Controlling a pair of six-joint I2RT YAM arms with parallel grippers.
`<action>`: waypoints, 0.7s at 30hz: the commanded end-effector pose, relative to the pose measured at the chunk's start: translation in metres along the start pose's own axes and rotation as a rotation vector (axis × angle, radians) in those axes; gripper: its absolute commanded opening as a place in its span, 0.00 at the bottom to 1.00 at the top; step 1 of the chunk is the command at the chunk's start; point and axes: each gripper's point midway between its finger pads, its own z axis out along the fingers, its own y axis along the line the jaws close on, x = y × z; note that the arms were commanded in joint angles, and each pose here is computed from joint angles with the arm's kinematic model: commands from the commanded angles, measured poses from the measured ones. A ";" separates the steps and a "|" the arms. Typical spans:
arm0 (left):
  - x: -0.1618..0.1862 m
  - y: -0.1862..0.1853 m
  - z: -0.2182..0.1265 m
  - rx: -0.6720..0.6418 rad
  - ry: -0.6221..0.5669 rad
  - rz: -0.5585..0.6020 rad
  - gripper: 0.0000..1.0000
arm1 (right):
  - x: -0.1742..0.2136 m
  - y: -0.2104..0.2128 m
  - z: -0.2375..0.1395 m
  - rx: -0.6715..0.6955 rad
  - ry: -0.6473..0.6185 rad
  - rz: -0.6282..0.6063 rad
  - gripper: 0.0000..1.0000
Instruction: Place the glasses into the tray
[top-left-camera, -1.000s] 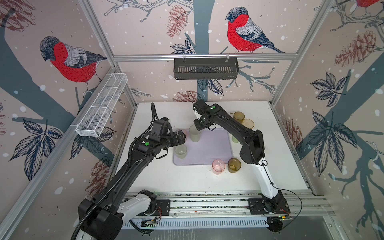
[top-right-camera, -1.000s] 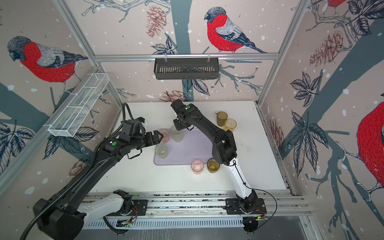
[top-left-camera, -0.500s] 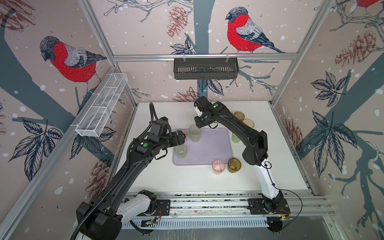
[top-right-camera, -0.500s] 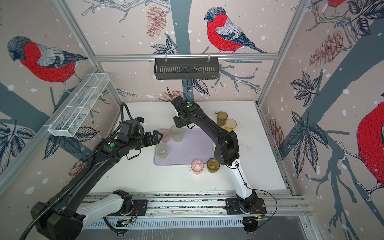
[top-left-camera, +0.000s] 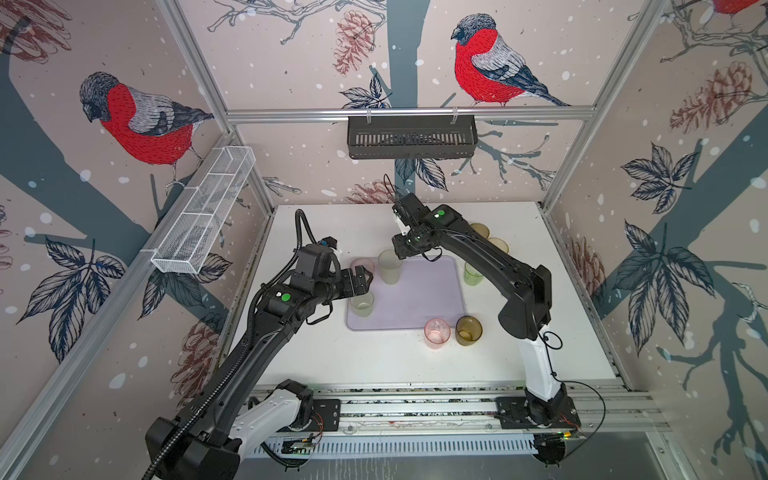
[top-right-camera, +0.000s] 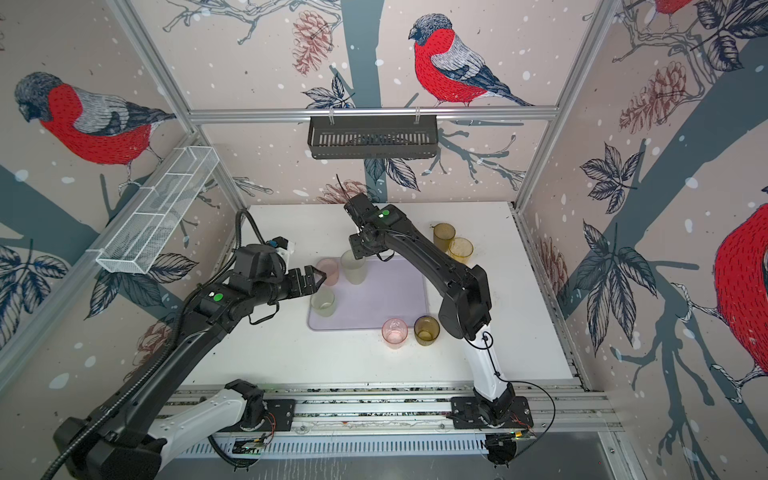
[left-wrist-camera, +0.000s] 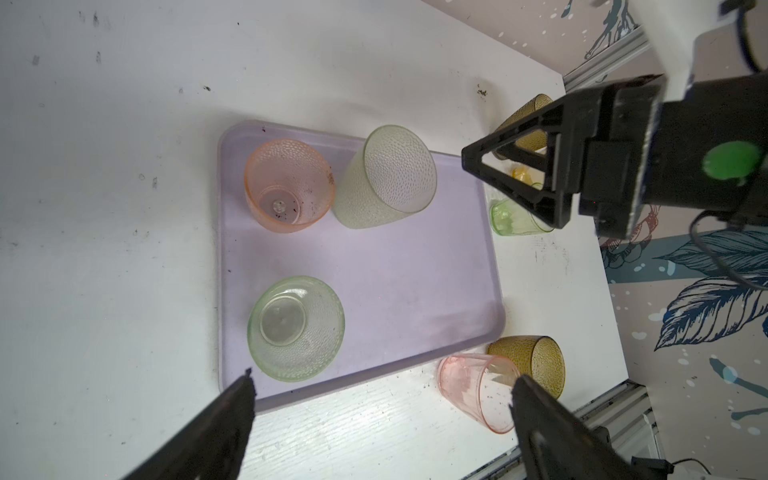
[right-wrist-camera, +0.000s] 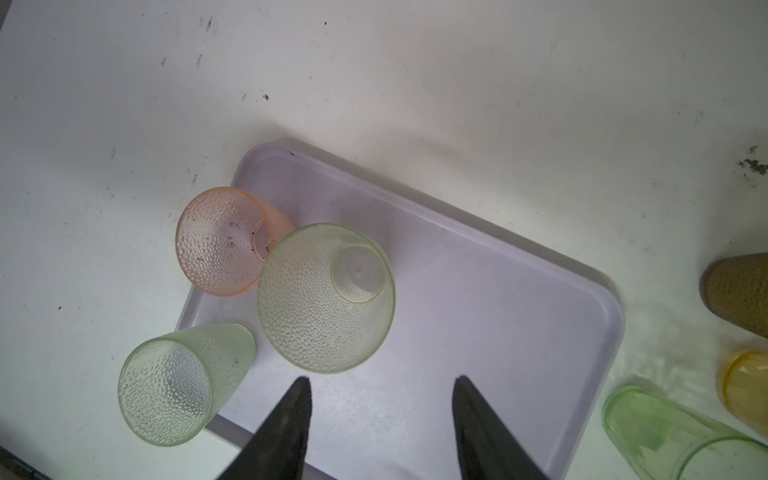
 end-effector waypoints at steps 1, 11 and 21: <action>0.009 -0.003 -0.003 0.028 0.030 0.033 0.96 | -0.005 0.000 -0.009 0.004 -0.038 0.038 0.57; 0.031 -0.007 -0.016 0.074 0.090 0.057 0.97 | 0.011 0.008 -0.023 0.020 -0.059 0.066 0.66; 0.039 -0.003 -0.022 0.053 0.087 0.026 0.97 | 0.009 0.010 -0.035 0.023 -0.115 0.030 0.72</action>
